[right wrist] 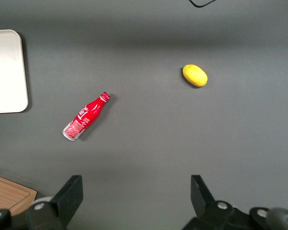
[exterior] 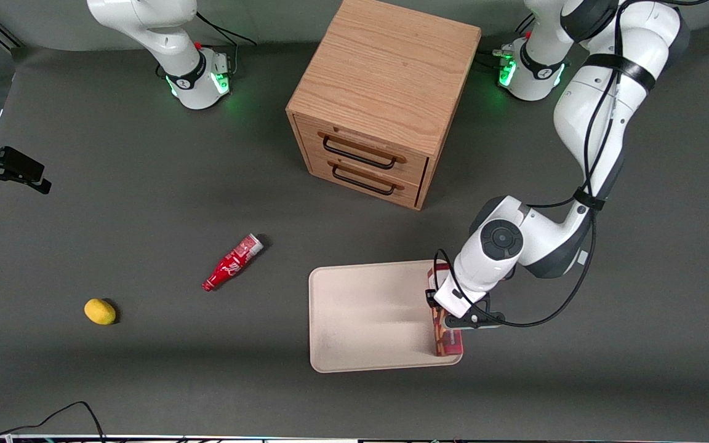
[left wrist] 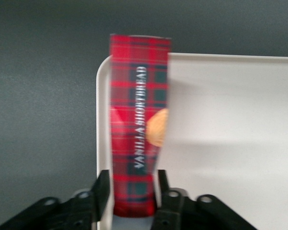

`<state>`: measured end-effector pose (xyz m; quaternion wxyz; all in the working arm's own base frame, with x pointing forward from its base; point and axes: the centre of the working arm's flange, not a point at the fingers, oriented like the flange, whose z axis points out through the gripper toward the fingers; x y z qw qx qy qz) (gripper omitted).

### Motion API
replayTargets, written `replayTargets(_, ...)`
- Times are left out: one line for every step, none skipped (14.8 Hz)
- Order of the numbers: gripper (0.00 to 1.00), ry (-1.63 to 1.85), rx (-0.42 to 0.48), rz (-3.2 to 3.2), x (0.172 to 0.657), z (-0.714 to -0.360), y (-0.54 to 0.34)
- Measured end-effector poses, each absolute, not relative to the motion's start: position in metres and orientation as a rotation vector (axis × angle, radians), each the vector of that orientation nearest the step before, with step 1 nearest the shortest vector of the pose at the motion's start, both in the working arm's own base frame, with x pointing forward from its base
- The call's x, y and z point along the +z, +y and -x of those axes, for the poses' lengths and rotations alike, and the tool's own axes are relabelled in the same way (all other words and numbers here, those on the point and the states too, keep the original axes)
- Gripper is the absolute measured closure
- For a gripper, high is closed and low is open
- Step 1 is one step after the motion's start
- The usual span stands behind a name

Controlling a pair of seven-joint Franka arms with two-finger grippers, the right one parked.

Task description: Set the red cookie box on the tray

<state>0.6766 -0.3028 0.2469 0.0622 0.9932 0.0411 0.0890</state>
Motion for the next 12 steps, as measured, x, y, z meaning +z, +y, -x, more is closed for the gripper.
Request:
replayTargets(0.32, 0.147, 0.273, -3.000, 0.249, -0.677, -0.302)
replayTargets(0.22, 0.179, 0.282, -2.995, 0.253, -0.679, -0.302)
replayTargets(0.13, 0.209, 0.292, -2.994, 0.260, -0.680, -0.301)
replayTargets(0.01, 0.234, 0.291, -3.006, 0.270, -0.680, -0.299)
replayTargets(0.00, 0.250, 0.287, -3.029, 0.286, -0.680, -0.296)
replayTargets(0.00, 0.263, 0.291, -3.052, 0.307, -0.679, -0.291)
replayTargets(0.00, 0.277, 0.301, -3.070, 0.332, -0.678, -0.287)
replayTargets(0.00, 0.294, 0.311, -3.087, 0.361, -0.675, -0.283)
replayTargets(0.00, 0.312, 0.304, -3.109, 0.388, -0.668, -0.279)
replayTargets(0.00, 0.321, 0.280, -3.131, 0.414, -0.660, -0.274)
replayTargets(0.00, 0.306, 0.242, -3.144, 0.441, -0.651, -0.269)
replayTargets(0.00, 0.286, 0.209, -3.157, 0.467, -0.642, -0.261)
